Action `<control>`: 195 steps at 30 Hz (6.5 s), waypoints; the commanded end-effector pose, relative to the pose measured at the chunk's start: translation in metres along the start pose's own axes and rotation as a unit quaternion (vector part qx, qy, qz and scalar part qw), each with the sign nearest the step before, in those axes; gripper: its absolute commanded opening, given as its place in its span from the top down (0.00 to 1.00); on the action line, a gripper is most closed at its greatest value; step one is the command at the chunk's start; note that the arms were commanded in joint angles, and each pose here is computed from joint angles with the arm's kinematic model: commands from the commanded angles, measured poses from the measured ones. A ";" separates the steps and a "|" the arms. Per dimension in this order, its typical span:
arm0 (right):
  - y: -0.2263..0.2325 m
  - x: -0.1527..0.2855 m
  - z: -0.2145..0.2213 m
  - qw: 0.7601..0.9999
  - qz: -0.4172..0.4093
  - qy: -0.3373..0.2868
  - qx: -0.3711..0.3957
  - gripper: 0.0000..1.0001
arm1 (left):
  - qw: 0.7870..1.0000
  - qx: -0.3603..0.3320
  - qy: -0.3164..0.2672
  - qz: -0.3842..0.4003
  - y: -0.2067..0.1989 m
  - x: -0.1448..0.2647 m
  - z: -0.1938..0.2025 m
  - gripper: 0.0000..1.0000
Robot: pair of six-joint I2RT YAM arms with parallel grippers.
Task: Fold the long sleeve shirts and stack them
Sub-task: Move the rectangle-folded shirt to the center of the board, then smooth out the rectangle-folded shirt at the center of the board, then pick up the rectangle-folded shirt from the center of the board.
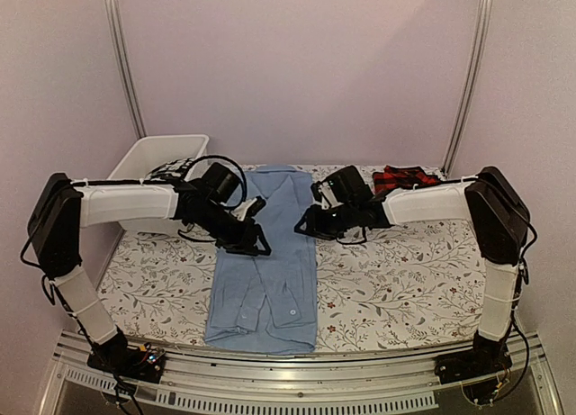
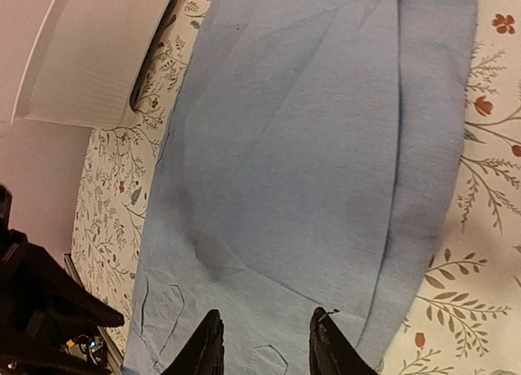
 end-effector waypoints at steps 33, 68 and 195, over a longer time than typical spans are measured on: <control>-0.090 -0.046 -0.006 0.996 0.018 0.012 -0.087 0.76 | 0.979 0.127 -0.066 -0.148 0.114 -0.092 -0.086 0.76; -0.019 -0.094 -0.119 0.992 -0.115 -0.042 -0.035 0.88 | 0.982 0.073 -0.122 -0.122 0.067 0.019 -0.087 0.74; -0.095 0.073 0.185 0.987 0.051 0.038 -0.146 0.61 | 0.974 0.216 0.016 -0.064 0.015 -0.024 0.149 0.62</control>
Point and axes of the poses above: each gripper's point midway between its finger pads, its own x axis back along the fingers, its own y axis along the line the jaws close on, z = x × y, the point moved 7 cm from there along x, back along the fingers, and after that the axes turned 13 degrees about -x, right-handed, at the moved point
